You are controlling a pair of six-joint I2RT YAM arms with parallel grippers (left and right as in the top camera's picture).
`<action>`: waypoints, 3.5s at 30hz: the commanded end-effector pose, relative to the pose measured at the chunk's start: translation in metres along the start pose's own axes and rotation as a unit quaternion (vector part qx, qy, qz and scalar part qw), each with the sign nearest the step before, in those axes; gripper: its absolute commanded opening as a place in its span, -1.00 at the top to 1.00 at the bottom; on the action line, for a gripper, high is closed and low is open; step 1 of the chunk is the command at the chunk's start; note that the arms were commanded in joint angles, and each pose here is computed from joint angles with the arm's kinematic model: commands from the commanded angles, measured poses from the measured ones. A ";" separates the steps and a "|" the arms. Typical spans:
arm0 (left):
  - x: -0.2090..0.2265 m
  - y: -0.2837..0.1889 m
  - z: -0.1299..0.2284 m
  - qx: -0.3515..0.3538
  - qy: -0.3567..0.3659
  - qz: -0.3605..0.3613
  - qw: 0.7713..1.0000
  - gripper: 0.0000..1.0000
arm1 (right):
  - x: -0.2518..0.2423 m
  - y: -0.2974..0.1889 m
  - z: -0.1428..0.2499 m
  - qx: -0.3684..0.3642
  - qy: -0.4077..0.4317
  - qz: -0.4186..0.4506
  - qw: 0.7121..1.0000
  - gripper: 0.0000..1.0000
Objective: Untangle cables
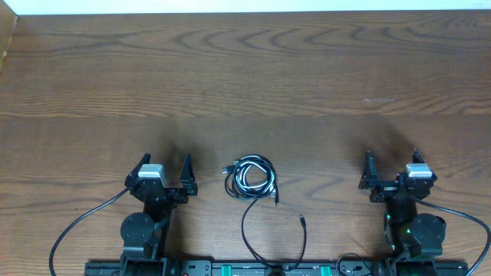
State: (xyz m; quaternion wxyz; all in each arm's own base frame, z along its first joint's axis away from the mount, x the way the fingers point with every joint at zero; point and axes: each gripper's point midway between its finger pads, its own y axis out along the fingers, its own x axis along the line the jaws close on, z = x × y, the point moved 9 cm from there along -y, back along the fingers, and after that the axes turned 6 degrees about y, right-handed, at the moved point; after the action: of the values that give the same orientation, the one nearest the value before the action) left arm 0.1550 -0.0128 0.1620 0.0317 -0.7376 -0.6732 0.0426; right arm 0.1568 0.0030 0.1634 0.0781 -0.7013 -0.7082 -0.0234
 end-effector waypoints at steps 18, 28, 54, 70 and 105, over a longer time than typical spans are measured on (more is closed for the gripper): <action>0.000 0.001 0.011 0.023 -0.005 0.004 1.000 -0.89 | 0.000 0.000 0.000 -0.001 -0.006 0.002 1.000 -0.98; 0.000 0.001 0.011 0.023 -0.005 0.004 1.000 -0.88 | 0.000 0.000 0.000 -0.001 -0.006 0.002 1.000 -0.99; 0.000 0.002 0.014 0.040 -0.006 0.004 0.999 -0.88 | 0.000 0.000 0.000 -0.001 -0.006 0.002 1.000 -0.98; -0.003 0.007 0.006 0.084 -0.015 0.018 0.996 -0.89 | 0.000 0.000 0.000 -0.001 -0.006 0.002 1.000 -0.98; -0.003 0.039 -0.044 0.316 -0.024 0.010 0.948 -0.88 | 0.000 0.000 0.000 -0.001 -0.006 0.002 1.000 -0.99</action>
State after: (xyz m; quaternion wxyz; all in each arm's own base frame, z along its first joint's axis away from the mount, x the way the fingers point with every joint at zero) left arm 0.1936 -0.0182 0.1888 0.2515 -0.6918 -0.6204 0.2707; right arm 0.1568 0.0028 0.1634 0.0779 -0.7025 -0.7070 -0.0234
